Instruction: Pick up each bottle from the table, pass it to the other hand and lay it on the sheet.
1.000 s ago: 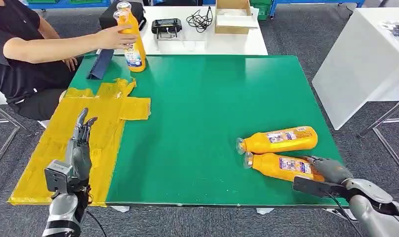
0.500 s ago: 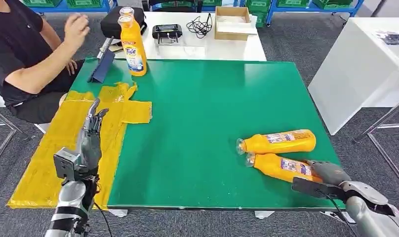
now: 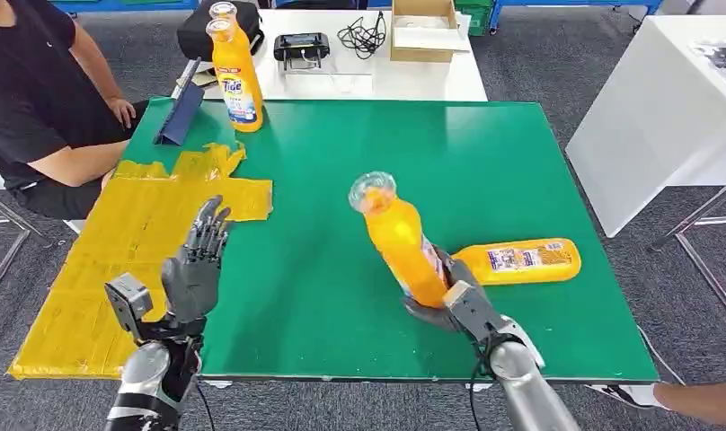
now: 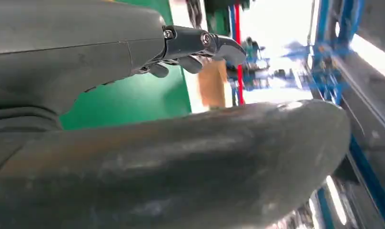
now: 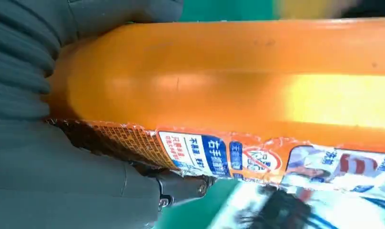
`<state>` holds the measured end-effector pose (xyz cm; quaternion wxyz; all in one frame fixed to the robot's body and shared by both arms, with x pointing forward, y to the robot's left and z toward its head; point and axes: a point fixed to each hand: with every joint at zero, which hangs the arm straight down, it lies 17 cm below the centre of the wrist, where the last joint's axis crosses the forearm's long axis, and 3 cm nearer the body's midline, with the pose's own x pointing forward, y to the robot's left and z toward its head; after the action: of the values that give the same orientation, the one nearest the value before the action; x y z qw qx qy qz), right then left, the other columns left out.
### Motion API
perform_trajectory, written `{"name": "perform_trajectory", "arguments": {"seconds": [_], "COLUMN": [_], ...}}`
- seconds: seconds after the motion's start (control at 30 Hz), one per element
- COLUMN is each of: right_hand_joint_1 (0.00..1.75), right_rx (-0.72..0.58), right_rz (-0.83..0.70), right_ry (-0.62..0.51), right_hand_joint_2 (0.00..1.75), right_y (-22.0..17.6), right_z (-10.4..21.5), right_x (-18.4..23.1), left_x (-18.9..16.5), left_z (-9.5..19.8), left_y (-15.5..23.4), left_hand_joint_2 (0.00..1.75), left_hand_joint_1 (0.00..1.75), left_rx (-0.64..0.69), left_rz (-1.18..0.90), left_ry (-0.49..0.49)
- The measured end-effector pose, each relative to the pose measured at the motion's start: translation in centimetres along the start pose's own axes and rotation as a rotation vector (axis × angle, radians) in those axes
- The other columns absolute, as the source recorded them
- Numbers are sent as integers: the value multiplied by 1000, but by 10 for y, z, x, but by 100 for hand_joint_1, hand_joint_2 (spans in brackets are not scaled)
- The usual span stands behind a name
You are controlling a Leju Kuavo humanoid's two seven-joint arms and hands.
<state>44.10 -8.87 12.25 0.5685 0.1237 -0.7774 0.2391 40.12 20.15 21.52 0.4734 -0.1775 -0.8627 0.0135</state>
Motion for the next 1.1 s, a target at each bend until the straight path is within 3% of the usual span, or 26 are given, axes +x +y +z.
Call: {"name": "perform_trajectory", "arguments": {"seconds": [0.13,0.53,0.87,1.1], "right_hand_joint_1": [175,175,175,175], "right_rx": [-11,33,114,239], "right_rz": [-55,-129,-141,-134], "right_ry": [-61,-122,-80,-27], "right_hand_joint_2": [175,175,175,175], "right_y": [15,58,95,153], "right_z": [-20,-48,-54,-50], "right_x": [28,62,52,40], "left_x": [3,0,-4,-10], "left_z": [-1,8,17,30], "left_y": [-19,-66,-85,-93], "left_hand_joint_2": [175,175,175,175], "left_hand_joint_1": [0,0,0,0], "left_rx": [-22,-100,-133,-142], "left_rz": [28,127,169,184], "left_ry": [-9,11,33,71]}}
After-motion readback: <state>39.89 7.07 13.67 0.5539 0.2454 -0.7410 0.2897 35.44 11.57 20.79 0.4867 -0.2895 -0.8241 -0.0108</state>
